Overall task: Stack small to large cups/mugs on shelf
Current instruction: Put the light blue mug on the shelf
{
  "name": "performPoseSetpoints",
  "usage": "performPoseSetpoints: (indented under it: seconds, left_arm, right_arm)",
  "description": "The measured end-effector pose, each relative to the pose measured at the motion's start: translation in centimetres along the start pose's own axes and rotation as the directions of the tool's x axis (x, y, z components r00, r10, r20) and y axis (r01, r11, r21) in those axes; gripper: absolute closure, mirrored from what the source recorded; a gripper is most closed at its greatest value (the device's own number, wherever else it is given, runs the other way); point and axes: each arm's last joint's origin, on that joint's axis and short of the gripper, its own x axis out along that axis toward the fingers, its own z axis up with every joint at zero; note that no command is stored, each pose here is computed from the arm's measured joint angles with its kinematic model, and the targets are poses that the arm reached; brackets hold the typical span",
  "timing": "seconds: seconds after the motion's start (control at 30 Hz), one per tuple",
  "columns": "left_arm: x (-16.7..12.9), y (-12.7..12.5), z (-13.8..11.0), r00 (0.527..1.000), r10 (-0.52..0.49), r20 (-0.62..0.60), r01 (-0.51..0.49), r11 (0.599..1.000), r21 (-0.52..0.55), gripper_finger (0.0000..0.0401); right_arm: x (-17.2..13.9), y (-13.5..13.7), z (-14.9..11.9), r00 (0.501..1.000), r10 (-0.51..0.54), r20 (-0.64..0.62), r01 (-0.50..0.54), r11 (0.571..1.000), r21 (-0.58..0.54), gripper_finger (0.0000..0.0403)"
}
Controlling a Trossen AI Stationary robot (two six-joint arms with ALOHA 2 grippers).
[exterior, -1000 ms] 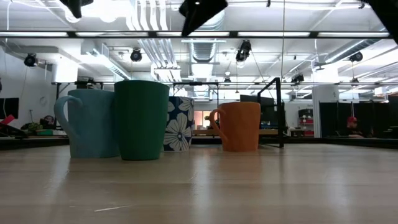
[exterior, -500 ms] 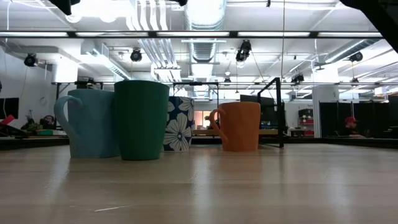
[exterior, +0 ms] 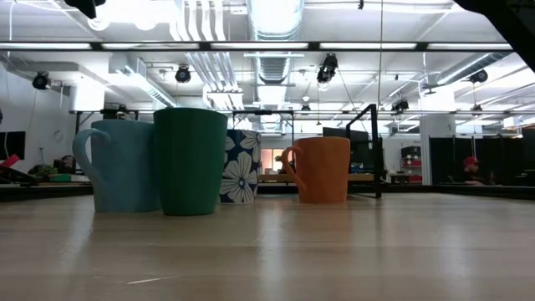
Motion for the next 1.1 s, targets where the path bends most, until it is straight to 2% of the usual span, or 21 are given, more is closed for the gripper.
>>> performPoseSetpoints:
  seconds: [0.1, 0.17, 0.3, 0.37, 0.47, 0.57, 0.7, 0.8, 0.9, 0.97, 1.1]
  left_arm:
    - [-0.1, 0.0, -0.1, 1.0, 0.0, 0.002, 0.0, 1.0, 0.0, 0.02]
    - [0.0, 0.0, 0.0, 1.0, 0.0, 0.001, 0.0, 1.0, 0.0, 0.02]
    - [0.1, 0.0, 0.1, 1.0, 0.002, -0.005, -0.002, 1.0, 0.0, 0.02]
    - [0.2, -0.1, 0.2, 1.0, 0.003, -0.01, -0.003, 1.0, 0.0, 0.02]
    - [0.4, -0.1, 0.3, 1.0, 0.005, -0.016, -0.005, 1.0, 0.0, 0.02]
    - [0.6, -0.1, 0.5, 1.0, 0.007, -0.023, -0.007, 1.0, 0.0, 0.02]
    - [0.8, -0.2, 0.7, 0.999, 0.01, -0.034, -0.01, 1.0, 0.001, 0.02]
    - [1.1, -0.3, 0.9, 0.999, 0.013, -0.044, -0.012, 1.0, 0.002, 0.02]
    - [1.3, -0.3, 1.1, 0.998, 0.015, -0.053, -0.014, 1.0, 0.008, 0.02]
    - [1.4, -0.4, 1.2, 0.998, 0.016, -0.057, -0.016, 1.0, 0.011, 0.02]
    - [1.4, -0.3, 1.2, 0.998, 0.016, -0.056, -0.015, 1.0, 0.011, 0.02]
  right_arm:
    - [0.3, 1.4, 0.6, 0.992, 0.123, 0.006, -0.123, 0.992, -0.03, 0.0197]
    - [0.3, 1.3, 0.4, 0.992, 0.123, -0.029, -0.123, 0.992, -0.006, 0.0197]
    - [-0.5, -0.9, -1.2, 0.987, -0.045, -0.151, 0.061, 0.993, 0.102, 0.0197]
    - [-1.2, -2.1, -2.3, 0.961, -0.158, -0.227, 0.184, 0.978, 0.098, 0.0197]
    - [-2.4, -3.3, -3.5, 0.897, -0.309, -0.315, 0.325, 0.946, -0.003, 0.0197]
    - [-3.1, -4.0, -4.5, 0.815, -0.436, -0.382, 0.432, 0.896, -0.102, 0.0197]
    - [-4.3, -5.1, -6.8, 0.642, -0.578, -0.504, 0.557, 0.803, -0.21, 0.0197]
    - [-4.8, -5.8, -9.1, 0.496, -0.623, -0.605, 0.59, 0.753, -0.291, 0.0197]
    - [-4.7, -6.0, -11.5, 0.419, -0.58, -0.699, 0.522, 0.783, -0.337, 0.0197]
    - [-4.3, -5.8, -12.7, 0.393, -0.549, -0.738, 0.455, 0.813, -0.363, 0.0197]
    - [-3.5, -5.9, -13.7, 0.41, -0.534, -0.74, 0.396, 0.835, -0.383, 0.0197]
